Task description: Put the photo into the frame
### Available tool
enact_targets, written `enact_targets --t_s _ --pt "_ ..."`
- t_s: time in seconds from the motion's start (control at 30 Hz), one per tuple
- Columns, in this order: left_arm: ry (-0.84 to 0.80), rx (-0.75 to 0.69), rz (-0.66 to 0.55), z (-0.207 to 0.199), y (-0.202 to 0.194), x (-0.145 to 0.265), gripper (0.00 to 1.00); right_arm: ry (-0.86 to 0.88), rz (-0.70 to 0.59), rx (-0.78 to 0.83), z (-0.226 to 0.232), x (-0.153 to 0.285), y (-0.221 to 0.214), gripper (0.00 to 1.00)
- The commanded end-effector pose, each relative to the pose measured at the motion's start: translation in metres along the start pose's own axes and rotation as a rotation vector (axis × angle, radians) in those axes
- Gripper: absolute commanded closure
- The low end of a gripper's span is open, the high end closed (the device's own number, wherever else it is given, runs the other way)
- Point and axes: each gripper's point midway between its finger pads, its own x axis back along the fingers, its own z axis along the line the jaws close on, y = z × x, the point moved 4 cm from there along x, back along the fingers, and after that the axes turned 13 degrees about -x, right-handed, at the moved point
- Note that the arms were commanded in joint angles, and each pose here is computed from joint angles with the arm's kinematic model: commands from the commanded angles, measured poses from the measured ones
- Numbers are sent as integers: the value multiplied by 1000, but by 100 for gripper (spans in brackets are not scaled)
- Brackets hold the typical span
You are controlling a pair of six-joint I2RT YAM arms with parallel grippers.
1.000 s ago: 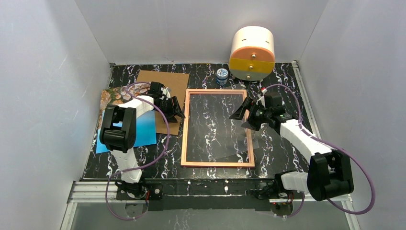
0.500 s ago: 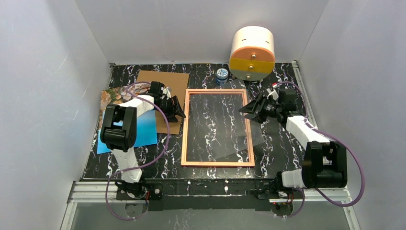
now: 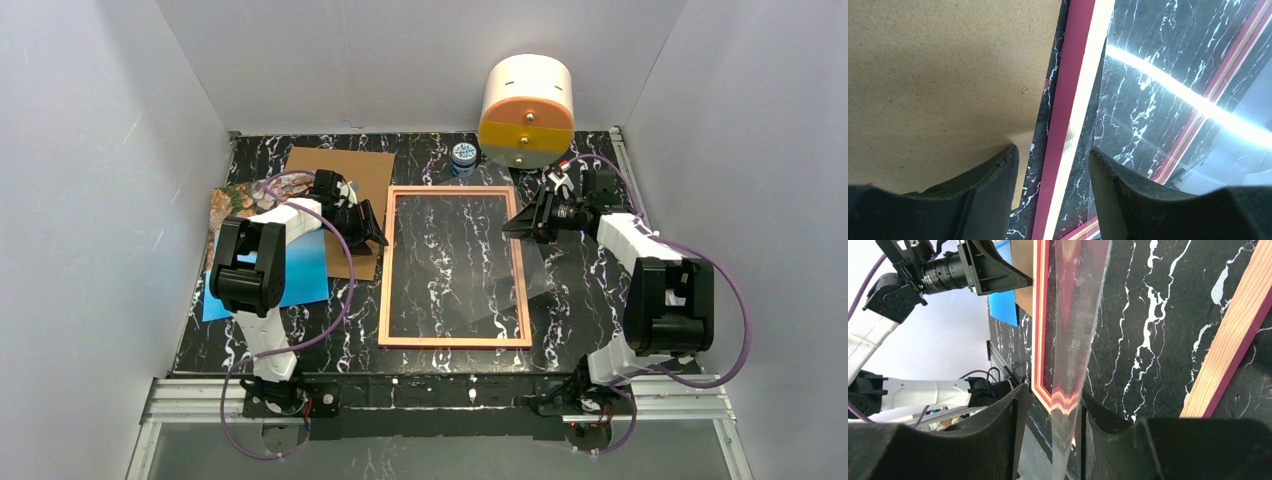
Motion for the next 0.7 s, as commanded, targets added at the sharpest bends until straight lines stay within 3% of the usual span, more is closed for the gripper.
enact_targets --t_s 0.0,0.07,0.27,0.47,0.67 --pt "26 2 28 7 -3 -5 47 31 42 54 9 -1 6 53" --pt "23 1 28 6 -3 -5 47 31 42 46 7 -3 8 52" --pt "-6 0 39 4 -3 -8 47 9 48 16 1 -5 5 68" --pt "-68 -12 42 -2 -4 -10 47 11 25 -3 2 -5 -2 99" --pt "-68 -9 50 0 -7 -12 50 72 -59 -1 31 10 -7 99"
